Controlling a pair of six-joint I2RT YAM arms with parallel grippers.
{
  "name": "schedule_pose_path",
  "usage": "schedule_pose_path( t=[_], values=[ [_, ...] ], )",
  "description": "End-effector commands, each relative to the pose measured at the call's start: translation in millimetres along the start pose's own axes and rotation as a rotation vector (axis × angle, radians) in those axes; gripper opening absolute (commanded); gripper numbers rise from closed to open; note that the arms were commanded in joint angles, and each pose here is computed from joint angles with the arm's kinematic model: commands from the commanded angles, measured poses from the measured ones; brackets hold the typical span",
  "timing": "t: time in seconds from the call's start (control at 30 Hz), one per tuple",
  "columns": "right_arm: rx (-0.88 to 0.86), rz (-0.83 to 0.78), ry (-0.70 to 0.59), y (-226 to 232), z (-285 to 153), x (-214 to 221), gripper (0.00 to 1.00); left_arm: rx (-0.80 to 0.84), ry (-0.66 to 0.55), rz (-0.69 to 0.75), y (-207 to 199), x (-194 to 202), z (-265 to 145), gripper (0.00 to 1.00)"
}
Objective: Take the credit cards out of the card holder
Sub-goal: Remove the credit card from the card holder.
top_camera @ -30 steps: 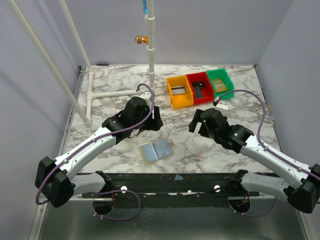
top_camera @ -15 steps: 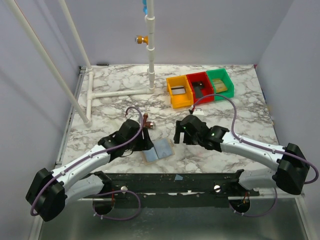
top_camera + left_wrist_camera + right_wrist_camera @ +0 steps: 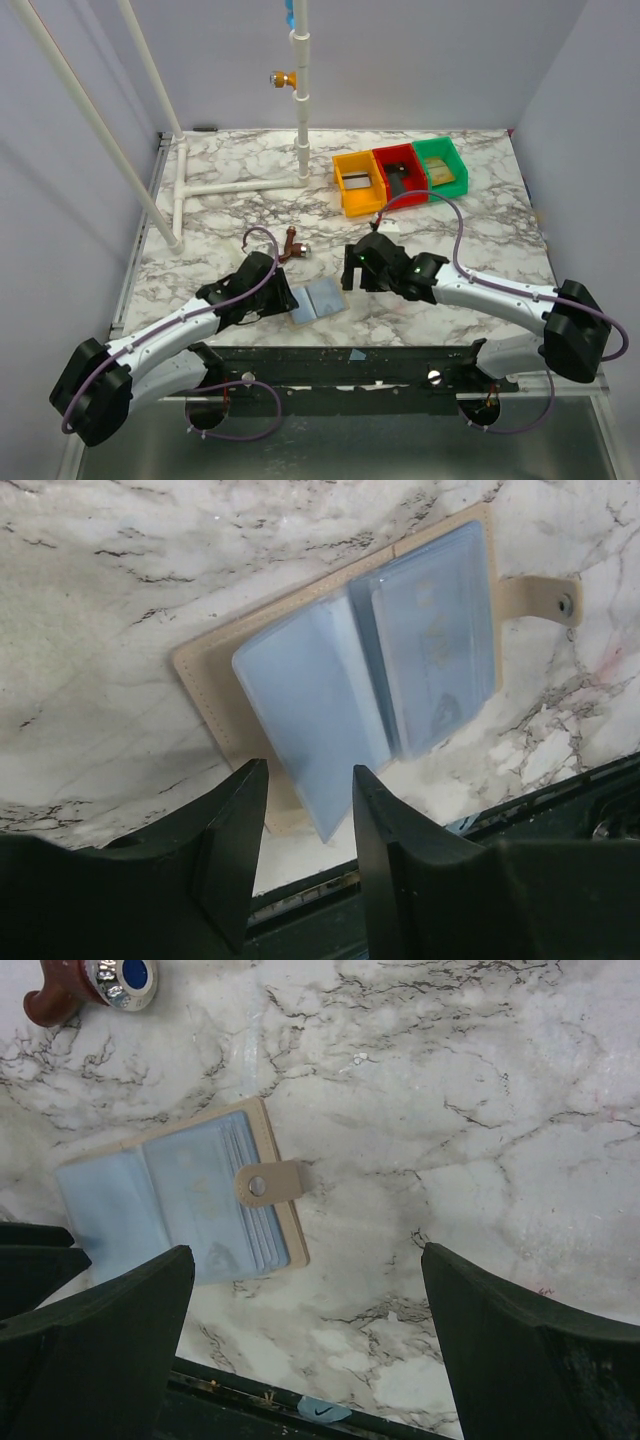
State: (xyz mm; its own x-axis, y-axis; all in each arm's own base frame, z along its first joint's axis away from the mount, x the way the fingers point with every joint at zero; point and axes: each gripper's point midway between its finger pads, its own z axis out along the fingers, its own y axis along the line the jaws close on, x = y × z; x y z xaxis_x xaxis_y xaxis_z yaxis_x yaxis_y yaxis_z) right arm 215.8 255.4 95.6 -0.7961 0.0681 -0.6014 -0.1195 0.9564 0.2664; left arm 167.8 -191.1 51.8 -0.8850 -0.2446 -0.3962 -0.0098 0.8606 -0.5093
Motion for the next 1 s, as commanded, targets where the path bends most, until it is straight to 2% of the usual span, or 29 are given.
schedule_pose_path(
  t=[0.0, 0.13, 0.33, 0.57, 0.8, 0.97],
  values=[
    [-0.028, 0.004, 0.002, 10.8, 1.0, -0.1, 0.99, -0.022, 0.008, -0.038, 5.9, 3.5, 7.4, 0.40],
    [-0.042, 0.001, 0.005, 14.1, 0.2, 0.0, 0.99, -0.024, 0.016, -0.035, 5.3, 3.6, 13.3, 0.31],
    [-0.060, -0.027, 0.019, 22.6, 0.0, 6.9, 0.97, -0.038, -0.009, 0.012, 3.3, -11.4, 17.1, 0.00],
    [-0.085, -0.032, 0.035, 37.7, 3.0, 13.5, 0.93, -0.029, -0.052, 0.061, -1.3, -47.9, 18.8, 0.00],
    [-0.099, -0.040, 0.034, 56.2, 7.8, 9.4, 0.87, 0.000, -0.018, 0.068, -4.0, -46.1, 22.5, 0.00],
    [-0.107, -0.062, 0.043, 71.2, 18.6, 9.6, 0.68, -0.016, 0.014, 0.059, 6.9, -35.0, 25.8, 0.00]
  ],
)
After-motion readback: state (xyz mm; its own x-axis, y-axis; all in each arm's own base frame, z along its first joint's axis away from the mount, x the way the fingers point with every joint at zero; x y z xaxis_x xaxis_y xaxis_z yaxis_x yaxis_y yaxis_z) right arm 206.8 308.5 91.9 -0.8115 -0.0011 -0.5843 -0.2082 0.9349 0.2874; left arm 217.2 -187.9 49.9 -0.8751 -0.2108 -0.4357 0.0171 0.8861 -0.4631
